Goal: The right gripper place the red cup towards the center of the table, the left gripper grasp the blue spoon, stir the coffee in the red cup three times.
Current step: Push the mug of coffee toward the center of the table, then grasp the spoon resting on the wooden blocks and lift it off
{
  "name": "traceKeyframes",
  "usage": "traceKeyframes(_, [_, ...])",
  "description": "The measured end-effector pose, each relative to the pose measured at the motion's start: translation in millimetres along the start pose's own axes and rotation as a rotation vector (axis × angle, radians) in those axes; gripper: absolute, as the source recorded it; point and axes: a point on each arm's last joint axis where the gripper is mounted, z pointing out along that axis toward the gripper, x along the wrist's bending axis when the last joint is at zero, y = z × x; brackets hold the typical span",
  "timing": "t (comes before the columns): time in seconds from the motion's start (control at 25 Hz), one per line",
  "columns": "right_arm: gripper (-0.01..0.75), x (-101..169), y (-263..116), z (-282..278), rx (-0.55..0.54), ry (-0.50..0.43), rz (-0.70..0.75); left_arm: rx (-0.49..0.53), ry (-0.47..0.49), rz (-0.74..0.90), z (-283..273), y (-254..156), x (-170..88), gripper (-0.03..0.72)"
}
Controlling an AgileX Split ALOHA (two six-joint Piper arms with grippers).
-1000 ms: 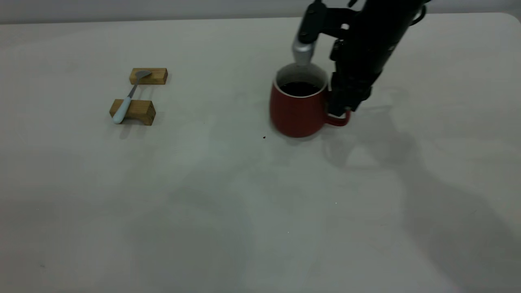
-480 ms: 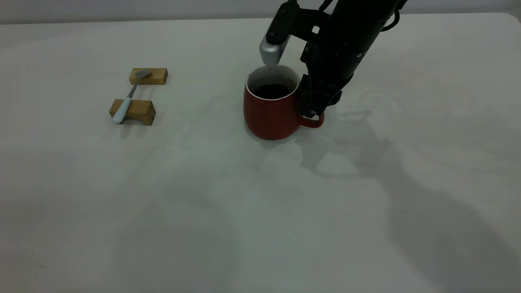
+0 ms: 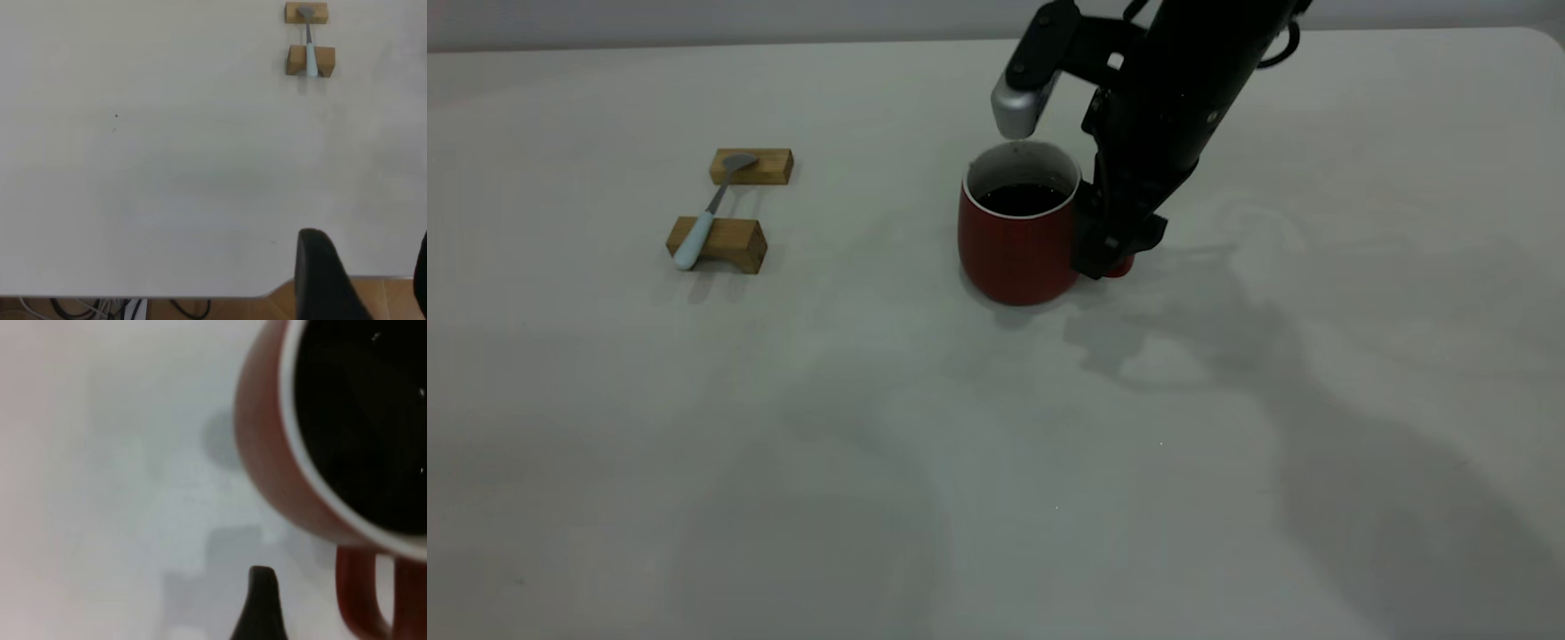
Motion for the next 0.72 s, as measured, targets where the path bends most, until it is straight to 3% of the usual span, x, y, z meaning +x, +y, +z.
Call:
traceKeyframes(0.12, [0.711,-4,11,-42,-0.012,0.009,0.057,0.000,0.000,0.000,0,0,0,0.411])
traceKeyframes(0.44, [0.704,-3,5,-195,0.042,0.064,0.409,0.000,0.000,0.000,0,0,0,0.411])
traceKeyframes(0.6, [0.702,12,-3,-261,0.064,0.021,0.563,0.000,0.000,0.000,0,0,0,0.411])
traceKeyframes(0.72, [0.701,25,-8,-301,0.051,-0.061,0.668,0.000,0.000,0.000,0,0,0,0.411])
